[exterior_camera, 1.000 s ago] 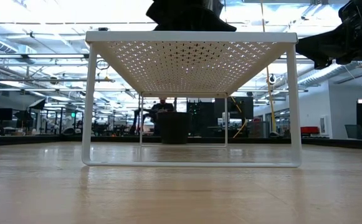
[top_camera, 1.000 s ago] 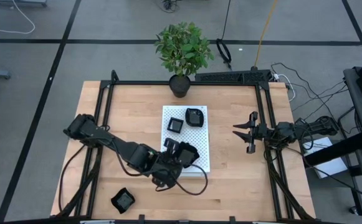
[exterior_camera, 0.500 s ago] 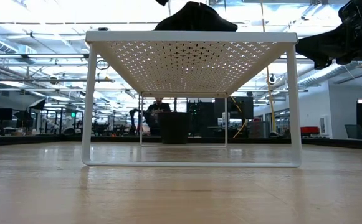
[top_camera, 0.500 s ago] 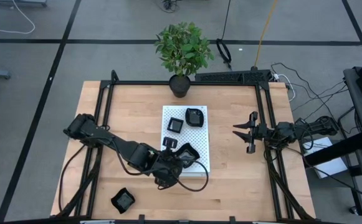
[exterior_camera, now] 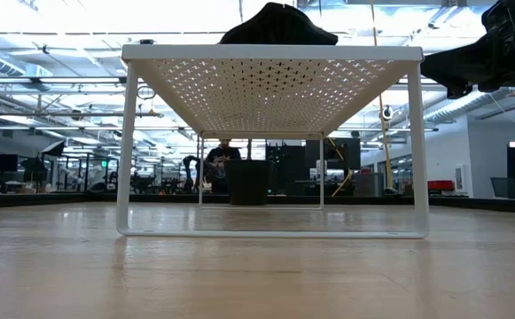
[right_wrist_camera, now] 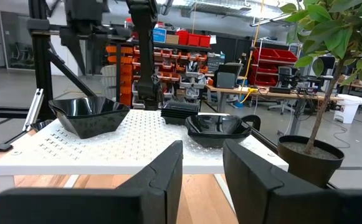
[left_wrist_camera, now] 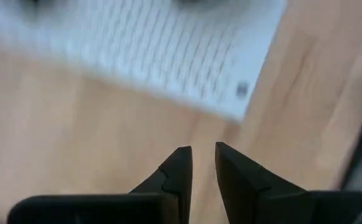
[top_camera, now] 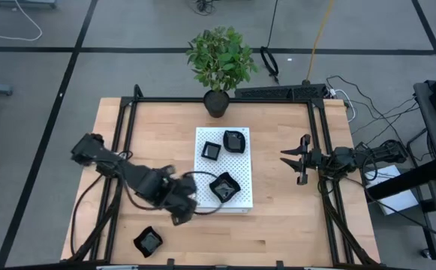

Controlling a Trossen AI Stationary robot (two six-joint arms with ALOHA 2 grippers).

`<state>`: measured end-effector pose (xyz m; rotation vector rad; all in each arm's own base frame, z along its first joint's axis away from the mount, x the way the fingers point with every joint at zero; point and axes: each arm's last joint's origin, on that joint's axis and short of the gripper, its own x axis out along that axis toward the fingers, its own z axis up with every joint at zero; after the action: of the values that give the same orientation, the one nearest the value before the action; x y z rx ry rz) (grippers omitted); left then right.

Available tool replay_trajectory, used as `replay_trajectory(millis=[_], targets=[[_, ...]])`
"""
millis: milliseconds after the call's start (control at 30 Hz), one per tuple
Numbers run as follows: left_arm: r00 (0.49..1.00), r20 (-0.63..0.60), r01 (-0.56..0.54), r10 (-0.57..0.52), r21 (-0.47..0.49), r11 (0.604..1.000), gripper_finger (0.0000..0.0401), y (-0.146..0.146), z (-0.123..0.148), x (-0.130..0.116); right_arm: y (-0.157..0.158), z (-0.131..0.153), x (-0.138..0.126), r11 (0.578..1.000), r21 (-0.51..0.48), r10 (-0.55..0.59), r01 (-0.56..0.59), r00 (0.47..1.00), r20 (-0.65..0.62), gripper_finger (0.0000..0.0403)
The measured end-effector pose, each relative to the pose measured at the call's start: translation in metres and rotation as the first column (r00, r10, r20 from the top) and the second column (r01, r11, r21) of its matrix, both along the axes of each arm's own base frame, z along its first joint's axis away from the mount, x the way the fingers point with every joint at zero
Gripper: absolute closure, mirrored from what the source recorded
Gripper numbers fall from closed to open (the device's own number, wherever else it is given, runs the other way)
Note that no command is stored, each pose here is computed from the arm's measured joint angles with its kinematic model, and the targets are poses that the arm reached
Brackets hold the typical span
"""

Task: Pick & Place Mini shaped plates
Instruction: Stack the black distorted square plate on top of the the black distorted square plate on the shelf

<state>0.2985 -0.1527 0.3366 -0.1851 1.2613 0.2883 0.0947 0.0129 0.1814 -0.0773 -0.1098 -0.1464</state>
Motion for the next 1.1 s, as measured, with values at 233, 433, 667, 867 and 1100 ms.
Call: replay_trajectory(millis=[233,433,667,867,1100], targets=[[0.883,-0.189,-0.453,0.43,-0.096,0.886,0.0324,-0.03,-0.012,-0.035,0.0,0.0,0.0,1.0,0.0,0.0,0.0,1.0,0.0,0.03],[0.788,-0.201,-0.606,0.582,-0.086,0.791,0.0306,-0.061,-0.037,-0.059,0.0,0.0,0.0,1.0,0.0,0.0,0.0,1.0,0.0,0.03],[0.686,-0.215,-0.72,0.695,-0.063,0.691,0.0234,-0.093,-0.081,-0.094,0.0,0.0,0.0,1.0,0.0,0.0,0.0,1.0,0.0,0.03],[0.676,-0.261,-0.733,0.689,-0.14,0.666,0.0196,-0.112,-0.11,-0.112,0.0,0.0,0.0,1.0,0.0,0.0,0.0,1.0,0.0,0.03],[0.612,-0.256,-0.787,0.748,-0.106,0.608,0.0206,-0.115,-0.135,-0.132,0.0,0.0,0.0,1.0,0.0,0.0,0.0,1.0,0.0,0.0301]])
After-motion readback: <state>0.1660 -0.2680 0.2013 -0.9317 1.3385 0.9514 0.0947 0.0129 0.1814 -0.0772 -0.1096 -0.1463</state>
